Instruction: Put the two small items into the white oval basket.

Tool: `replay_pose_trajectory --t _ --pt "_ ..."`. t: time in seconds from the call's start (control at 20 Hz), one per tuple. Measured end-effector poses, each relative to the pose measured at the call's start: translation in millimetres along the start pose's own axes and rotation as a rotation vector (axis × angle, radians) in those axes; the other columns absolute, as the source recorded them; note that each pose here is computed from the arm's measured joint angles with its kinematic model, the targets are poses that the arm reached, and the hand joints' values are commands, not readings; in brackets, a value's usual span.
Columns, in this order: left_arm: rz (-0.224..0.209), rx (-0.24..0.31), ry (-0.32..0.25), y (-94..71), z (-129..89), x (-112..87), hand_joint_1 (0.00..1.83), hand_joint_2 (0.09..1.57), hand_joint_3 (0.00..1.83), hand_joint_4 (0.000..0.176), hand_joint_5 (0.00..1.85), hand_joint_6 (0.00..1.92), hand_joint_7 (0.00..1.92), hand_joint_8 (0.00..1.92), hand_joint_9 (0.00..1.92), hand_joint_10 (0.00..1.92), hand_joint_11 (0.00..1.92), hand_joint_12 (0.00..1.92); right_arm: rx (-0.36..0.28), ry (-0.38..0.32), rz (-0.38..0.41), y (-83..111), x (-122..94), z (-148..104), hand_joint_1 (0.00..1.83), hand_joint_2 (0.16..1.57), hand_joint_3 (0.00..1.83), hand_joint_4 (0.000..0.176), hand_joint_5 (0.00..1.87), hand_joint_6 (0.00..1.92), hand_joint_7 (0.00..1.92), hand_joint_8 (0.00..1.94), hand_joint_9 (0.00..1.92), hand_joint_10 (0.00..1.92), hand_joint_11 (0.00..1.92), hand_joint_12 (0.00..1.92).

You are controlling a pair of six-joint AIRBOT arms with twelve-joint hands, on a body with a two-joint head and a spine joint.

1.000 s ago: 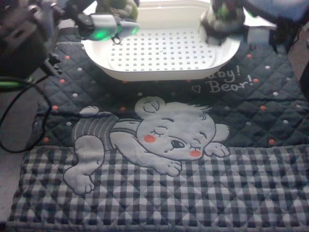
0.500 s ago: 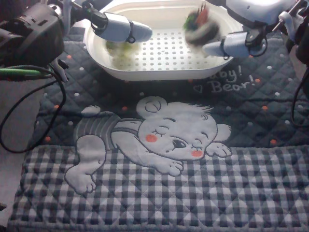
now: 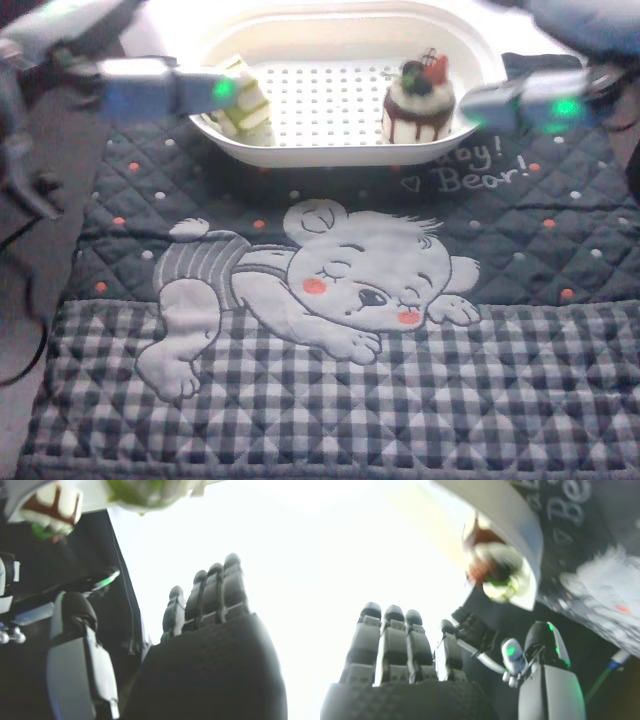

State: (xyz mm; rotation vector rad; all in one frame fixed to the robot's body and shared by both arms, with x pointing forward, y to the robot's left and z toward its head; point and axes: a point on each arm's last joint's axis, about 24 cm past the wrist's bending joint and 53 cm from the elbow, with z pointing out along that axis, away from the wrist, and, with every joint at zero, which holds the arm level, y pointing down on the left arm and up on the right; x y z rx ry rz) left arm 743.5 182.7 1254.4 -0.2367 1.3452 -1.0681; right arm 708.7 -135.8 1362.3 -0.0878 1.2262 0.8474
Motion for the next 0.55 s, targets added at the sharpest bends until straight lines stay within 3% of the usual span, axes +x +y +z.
replay_pose_trajectory --t 0.05,0.15,0.2,0.25,0.3,0.35,0.4,0.5,0.55 --pt "-0.001 0.045 -0.029 -10.8 -15 -7.0 0.55 1.03 0.02 0.160 0.00 0.00 0.00 0.00 0.00 0.00 0.00 0.00 -0.025 -0.043 -0.014 7.9 -19 -14 0.23 1.07 0.00 0.141 0.00 0.00 0.00 0.00 0.00 0.00 0.00 0.05" --pt "0.008 0.128 -0.061 -33.2 -39 -14.9 0.53 1.03 0.02 0.175 0.00 0.00 0.00 0.00 0.00 0.00 0.00 0.00 -0.071 -0.083 -0.033 25.6 -35 -32 0.30 1.09 0.00 0.170 0.00 0.00 0.00 0.00 0.00 0.00 0.02 0.01" --pt "0.012 0.167 -0.072 -41.9 -54 -15.4 0.58 1.04 0.02 0.176 0.00 0.00 0.00 0.00 0.00 0.00 0.00 0.00 -0.095 -0.097 -0.050 31.8 -34 -45 0.28 1.10 0.01 0.169 0.00 0.00 0.00 0.00 0.00 0.00 0.02 0.01" --pt "0.012 0.189 -0.078 -45.2 -67 -14.3 0.59 1.04 0.02 0.176 0.00 0.00 0.00 0.00 0.00 0.00 0.00 0.00 -0.106 -0.092 -0.033 32.3 -26 -56 0.27 1.10 0.00 0.151 0.00 0.00 0.00 0.00 0.00 0.00 0.00 0.41" --pt "0.016 0.197 -0.077 -45.2 -76 -12.7 0.59 1.05 0.02 0.176 0.00 0.00 0.00 0.00 0.00 0.00 0.00 0.00 -0.108 -0.067 -0.009 28.2 -16 -65 0.24 1.09 0.00 0.125 0.00 0.00 0.00 0.00 0.00 0.00 0.00 0.64" --pt "0.013 0.189 -0.078 -42.6 -83 -11.9 0.54 1.07 0.03 0.176 0.00 0.00 0.00 0.00 0.00 0.00 0.00 0.00 -0.099 -0.038 0.029 21.1 -6 -73 0.26 1.11 0.00 0.109 0.00 0.00 0.00 0.00 0.00 0.00 0.00 0.26" --pt "0.000 0.188 -0.098 -42.5 -95 -14.3 0.57 1.04 0.01 0.176 0.00 0.00 0.00 0.00 0.00 0.00 0.00 0.00 -0.076 -0.029 0.067 12.2 0 -87 0.23 1.09 0.00 0.103 0.00 0.00 0.00 0.00 0.00 0.00 0.00 0.05" --pt "0.002 0.217 -0.122 -50.5 -116 -20.5 0.62 1.05 0.01 0.172 0.00 0.00 0.00 0.00 0.00 0.00 0.00 0.00 -0.080 -0.091 0.088 12.0 -9 -109 0.26 1.08 0.00 0.084 0.00 0.00 0.00 0.00 0.00 0.00 0.00 0.00" --pt "0.004 0.246 -0.134 -56.7 -128 -21.3 0.62 1.06 0.02 0.138 0.00 0.00 0.00 0.00 0.00 0.00 0.00 0.00 -0.079 -0.139 0.110 11.3 -13 -121 0.33 1.06 0.00 0.082 0.00 0.00 0.00 0.00 0.00 0.00 0.00 0.00"
